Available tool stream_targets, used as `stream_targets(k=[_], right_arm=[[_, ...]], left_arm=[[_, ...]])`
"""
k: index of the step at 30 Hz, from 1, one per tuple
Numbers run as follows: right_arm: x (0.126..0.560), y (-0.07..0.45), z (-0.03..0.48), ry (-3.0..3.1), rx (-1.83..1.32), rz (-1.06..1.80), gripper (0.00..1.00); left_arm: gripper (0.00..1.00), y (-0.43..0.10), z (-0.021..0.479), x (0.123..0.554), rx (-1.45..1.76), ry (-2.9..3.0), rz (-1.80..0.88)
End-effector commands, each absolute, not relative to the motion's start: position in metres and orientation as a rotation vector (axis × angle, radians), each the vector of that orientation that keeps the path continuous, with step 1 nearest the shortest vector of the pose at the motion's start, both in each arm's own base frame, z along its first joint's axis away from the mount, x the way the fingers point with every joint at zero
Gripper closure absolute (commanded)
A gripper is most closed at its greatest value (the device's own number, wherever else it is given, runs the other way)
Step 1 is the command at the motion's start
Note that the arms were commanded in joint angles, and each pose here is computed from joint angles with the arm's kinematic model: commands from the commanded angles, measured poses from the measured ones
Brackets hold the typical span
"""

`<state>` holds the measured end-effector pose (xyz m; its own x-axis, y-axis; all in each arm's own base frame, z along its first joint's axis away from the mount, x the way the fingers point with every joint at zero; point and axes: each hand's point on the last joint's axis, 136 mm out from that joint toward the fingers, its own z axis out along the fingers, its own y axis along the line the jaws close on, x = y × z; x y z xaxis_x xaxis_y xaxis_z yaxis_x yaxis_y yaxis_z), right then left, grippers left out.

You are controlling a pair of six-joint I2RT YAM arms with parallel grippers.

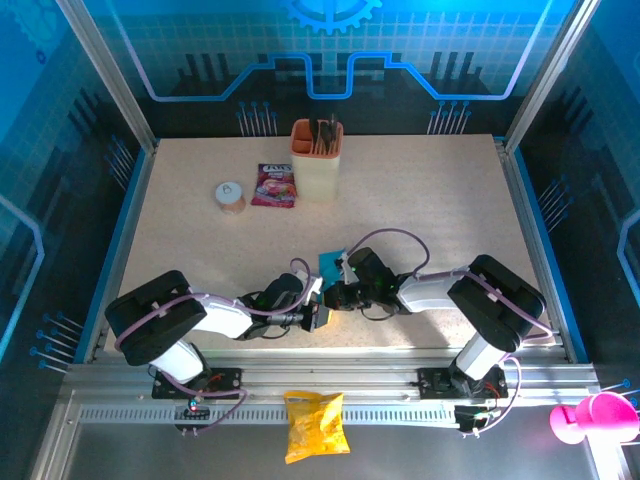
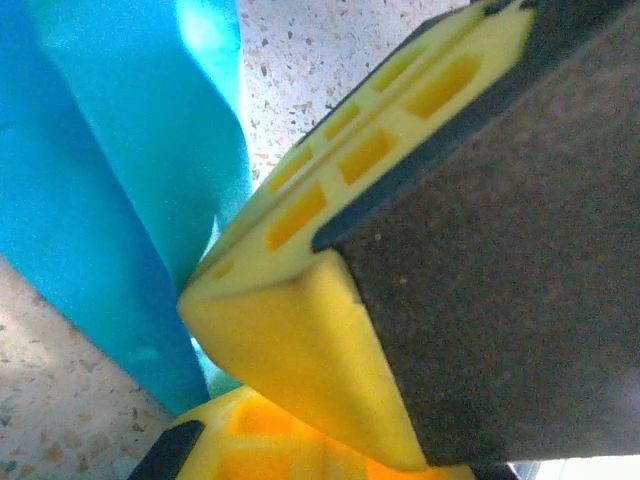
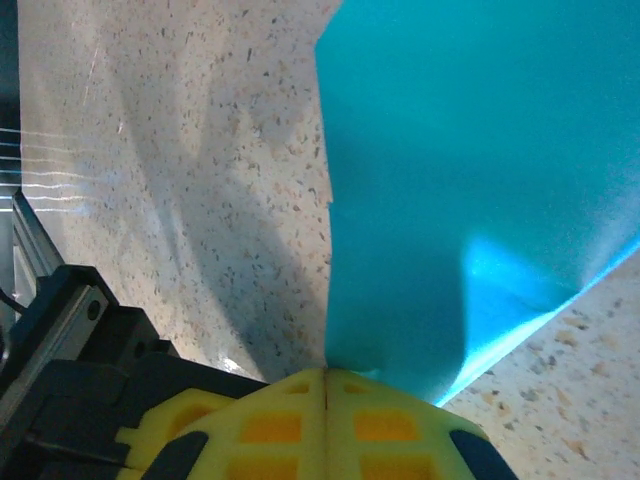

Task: Fold a paper plane with a square sheet of paper (pick it up from the middle)
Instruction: Fold the wing for the fifth time at the center of the table.

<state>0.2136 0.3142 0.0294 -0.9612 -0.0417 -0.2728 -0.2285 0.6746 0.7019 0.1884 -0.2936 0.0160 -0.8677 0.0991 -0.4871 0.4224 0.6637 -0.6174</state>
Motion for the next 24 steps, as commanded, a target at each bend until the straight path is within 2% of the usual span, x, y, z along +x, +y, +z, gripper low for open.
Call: stream_targets(k=[1, 12, 24], right_arm=[[0.218, 0.327, 0.04, 2.631, -0.277, 1.172, 1.0], [0.231, 0.319, 0.003, 2.726, -0.212, 1.141, 1.0], [0.266, 0.312, 0.01, 2.702, -0.233, 1.174, 1.0]], left_arm=[[1.0, -0.273, -0.024, 0.165, 0.43, 2.644, -0.967], [1.0, -0.27, -0.026, 0.162, 0.424, 2.654, -0.968], [1.0, -0.265, -0.032, 0.156, 0.419, 2.673, -0.973]])
